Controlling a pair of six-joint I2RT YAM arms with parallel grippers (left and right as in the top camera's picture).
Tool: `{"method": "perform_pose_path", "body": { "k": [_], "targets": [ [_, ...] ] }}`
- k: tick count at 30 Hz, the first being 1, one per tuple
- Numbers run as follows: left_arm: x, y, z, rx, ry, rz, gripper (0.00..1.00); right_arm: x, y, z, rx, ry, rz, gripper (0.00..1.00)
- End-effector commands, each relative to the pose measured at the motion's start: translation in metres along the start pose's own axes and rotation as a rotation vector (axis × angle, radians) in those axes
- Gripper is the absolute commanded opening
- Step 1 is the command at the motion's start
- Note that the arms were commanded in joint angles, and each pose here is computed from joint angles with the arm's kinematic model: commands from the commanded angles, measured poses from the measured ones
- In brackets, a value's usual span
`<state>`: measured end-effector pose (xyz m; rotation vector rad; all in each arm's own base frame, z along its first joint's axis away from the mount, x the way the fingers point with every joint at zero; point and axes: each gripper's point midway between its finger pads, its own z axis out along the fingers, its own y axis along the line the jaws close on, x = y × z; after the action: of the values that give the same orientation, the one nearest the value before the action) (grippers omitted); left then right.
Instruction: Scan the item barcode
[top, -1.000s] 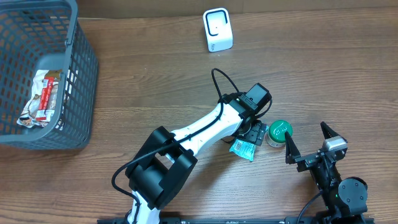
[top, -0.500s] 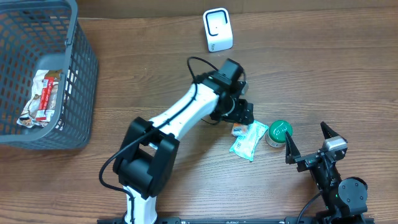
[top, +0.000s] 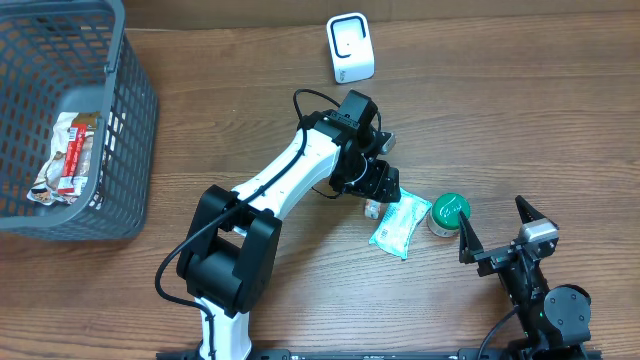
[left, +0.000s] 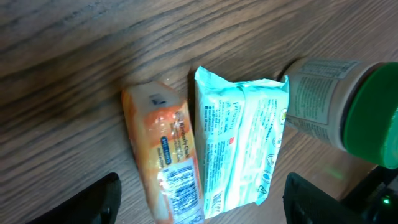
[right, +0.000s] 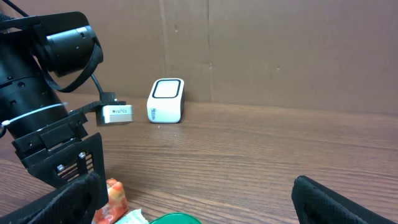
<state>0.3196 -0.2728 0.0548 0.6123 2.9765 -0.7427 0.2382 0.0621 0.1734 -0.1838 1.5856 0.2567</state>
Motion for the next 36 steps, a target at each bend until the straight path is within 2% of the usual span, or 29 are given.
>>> {"method": "perform_pose_path", "body": {
  "k": [1,6,11,16,19,23,27,33,36],
  "targets": [
    [-0.01,-0.002,-0.015,-0.036,-0.053,0.041,0.75,0.003,-0.002,0.0,0.011,0.001,-0.002,1.0],
    [-0.014,0.004,-0.019,-0.071,-0.07,0.025,0.77,0.003,-0.002,0.0,0.011,0.001,-0.002,1.0],
    [-0.033,-0.002,-0.048,-0.076,-0.156,0.029,0.84,0.003,-0.002,0.0,0.011,0.001,-0.001,1.0],
    [-0.04,-0.015,-0.086,-0.103,-0.256,0.031,0.84,0.003,-0.002,0.0,0.011,0.001,-0.001,1.0],
    [-0.034,-0.016,-0.095,-0.178,-0.269,0.04,0.83,0.003,-0.002,0.0,0.011,0.001,-0.002,1.0],
    [-0.022,-0.014,-0.089,-0.294,-0.241,0.034,0.87,0.003,-0.002,0.0,0.011,0.001,-0.001,1.0],
    [-0.012,-0.03,-0.076,-0.297,-0.207,0.078,0.87,0.003,-0.002,0.0,0.011,0.001,-0.002,1.0],
    [-0.003,-0.053,-0.065,-0.291,-0.188,0.142,0.79,0.003,-0.002,0.0,0.011,0.001,-0.002,1.0],
    [0.002,-0.063,-0.059,-0.285,-0.177,0.168,0.78,0.003,-0.002,0.0,0.011,0.001,-0.002,1.0]
  ]
}}
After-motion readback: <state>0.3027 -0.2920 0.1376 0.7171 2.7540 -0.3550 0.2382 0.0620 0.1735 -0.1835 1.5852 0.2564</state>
